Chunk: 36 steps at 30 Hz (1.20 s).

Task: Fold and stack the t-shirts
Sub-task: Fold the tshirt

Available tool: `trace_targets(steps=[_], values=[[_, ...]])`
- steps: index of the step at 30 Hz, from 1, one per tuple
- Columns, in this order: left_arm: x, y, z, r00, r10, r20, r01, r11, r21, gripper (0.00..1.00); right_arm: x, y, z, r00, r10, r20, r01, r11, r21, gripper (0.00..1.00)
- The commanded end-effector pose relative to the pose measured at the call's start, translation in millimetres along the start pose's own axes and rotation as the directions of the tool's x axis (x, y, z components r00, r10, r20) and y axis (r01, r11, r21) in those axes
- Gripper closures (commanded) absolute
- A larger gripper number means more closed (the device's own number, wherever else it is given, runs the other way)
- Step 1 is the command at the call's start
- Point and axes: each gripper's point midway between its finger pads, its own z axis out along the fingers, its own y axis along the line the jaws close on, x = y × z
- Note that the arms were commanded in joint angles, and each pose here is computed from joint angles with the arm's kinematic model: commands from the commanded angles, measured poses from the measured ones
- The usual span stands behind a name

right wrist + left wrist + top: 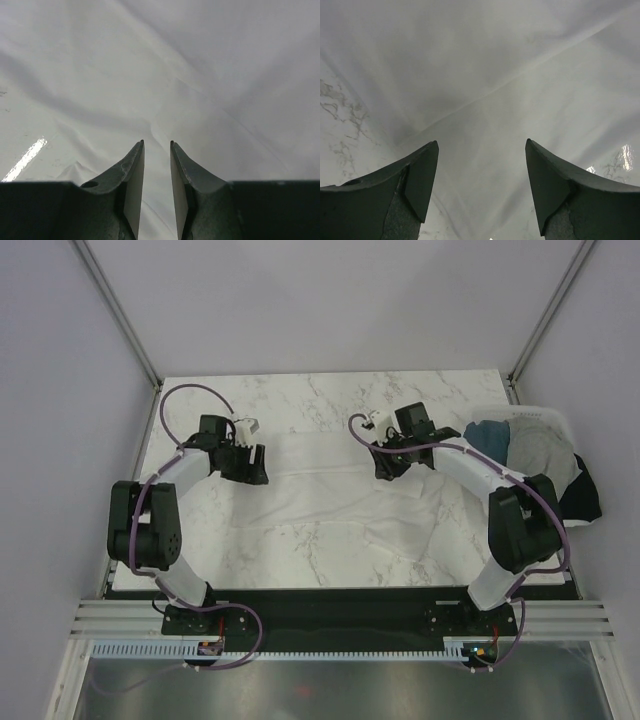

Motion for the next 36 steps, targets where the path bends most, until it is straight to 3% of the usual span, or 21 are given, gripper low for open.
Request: trace_targets(steps=[1,8,12,17,21,26,31,36], values=[[-4,-18,3,0.999,-0.042,0.012,0.041,0.995,0.088,0.23,-7,6,9,0.997,-0.074,0.003,0.074,0.997,0.000,0.65],[-4,-15,12,1.000,-0.026,-0.007,0.027,0.996,0.081,0.23,6,0,30,0.994,-0.097,-0.047,0.099,0.995,0.023,0.65],[-49,-11,-2,0.997,0.027,0.079,-0.032,0.998,0.055,0.22,2,-7,33,0.992,-0.117,-0.041,0.119,0.992,0.049,0.66],[-78,13,5,0.993,0.085,0.082,-0.082,0.996,-0.036,0.21,-24,-21,25,0.993,-0.119,0.013,0.117,0.987,0.107,0.65],[-87,32,20,0.995,0.076,0.066,-0.071,0.994,-0.080,0.20,-39,-48,20,0.995,-0.057,0.086,0.037,0.976,0.216,0.64],[-78,48,41,0.999,0.004,0.032,-0.002,0.997,-0.077,0.21,-25,-92,28,0.969,0.161,0.187,-0.210,0.936,0.283,0.61],[-74,53,48,1.000,-0.021,0.022,0.023,0.997,-0.073,0.21,6,-115,52,0.937,0.315,0.149,-0.345,0.896,0.279,0.61],[-73,64,56,0.999,-0.033,0.008,0.034,0.995,-0.091,0.21,29,-123,73,0.922,0.381,0.070,-0.385,0.881,0.276,0.61]])
